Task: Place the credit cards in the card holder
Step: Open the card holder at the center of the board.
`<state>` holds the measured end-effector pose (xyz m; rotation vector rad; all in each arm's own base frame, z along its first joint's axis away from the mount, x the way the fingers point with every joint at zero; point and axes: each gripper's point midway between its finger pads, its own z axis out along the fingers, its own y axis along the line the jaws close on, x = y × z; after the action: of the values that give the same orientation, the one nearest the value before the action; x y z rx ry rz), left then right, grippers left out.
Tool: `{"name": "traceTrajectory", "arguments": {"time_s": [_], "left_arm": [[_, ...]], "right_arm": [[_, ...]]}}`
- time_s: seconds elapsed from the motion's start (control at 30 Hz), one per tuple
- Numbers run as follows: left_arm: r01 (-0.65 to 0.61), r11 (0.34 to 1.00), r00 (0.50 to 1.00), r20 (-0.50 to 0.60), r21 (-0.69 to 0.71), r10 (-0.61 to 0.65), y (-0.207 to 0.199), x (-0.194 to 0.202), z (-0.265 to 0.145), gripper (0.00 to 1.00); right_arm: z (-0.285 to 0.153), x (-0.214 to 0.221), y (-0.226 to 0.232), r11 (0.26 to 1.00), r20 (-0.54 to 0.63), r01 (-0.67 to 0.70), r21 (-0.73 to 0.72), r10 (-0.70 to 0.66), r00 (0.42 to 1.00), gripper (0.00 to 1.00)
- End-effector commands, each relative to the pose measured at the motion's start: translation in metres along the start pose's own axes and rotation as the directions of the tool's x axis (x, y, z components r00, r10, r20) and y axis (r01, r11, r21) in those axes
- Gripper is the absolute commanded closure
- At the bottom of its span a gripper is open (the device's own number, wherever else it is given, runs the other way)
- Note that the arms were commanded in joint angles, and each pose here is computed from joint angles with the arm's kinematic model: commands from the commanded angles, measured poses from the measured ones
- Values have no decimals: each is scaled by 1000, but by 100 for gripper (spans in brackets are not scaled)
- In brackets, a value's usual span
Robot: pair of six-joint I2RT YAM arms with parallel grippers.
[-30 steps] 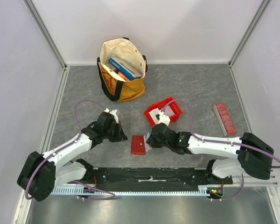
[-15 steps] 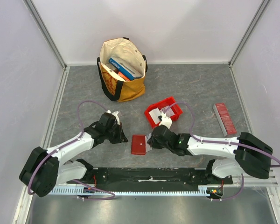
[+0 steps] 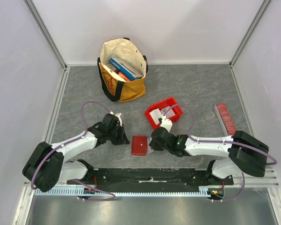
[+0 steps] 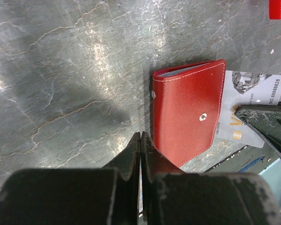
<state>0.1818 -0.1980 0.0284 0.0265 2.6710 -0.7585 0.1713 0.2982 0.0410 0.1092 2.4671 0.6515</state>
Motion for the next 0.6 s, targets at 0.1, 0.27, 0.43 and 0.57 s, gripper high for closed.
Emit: {"name": "traceTrajectory", "arguments": {"time_s": [0.1,0.27,0.43,0.57], "left_arm": [[0,999,1000,-6,52,0,-13,-2,8,98],[1,998,1000,-20,57,0,-14,1,12,98],[3,998,1000,-29,60,-1,-15,1,14,98],[-2,998,1000,-19,68,4,-18,-2,13,98]], "right_arm": [[1,-4,17,997,24,-19,-73,21,999,100],[-4,-9,25,994,30,-6,-105,9,999,100],[-9,-12,42,986,24,-6,-167,11,1000,100],[-21,-25,57,973,57,0,-231,14,998,100]]}}
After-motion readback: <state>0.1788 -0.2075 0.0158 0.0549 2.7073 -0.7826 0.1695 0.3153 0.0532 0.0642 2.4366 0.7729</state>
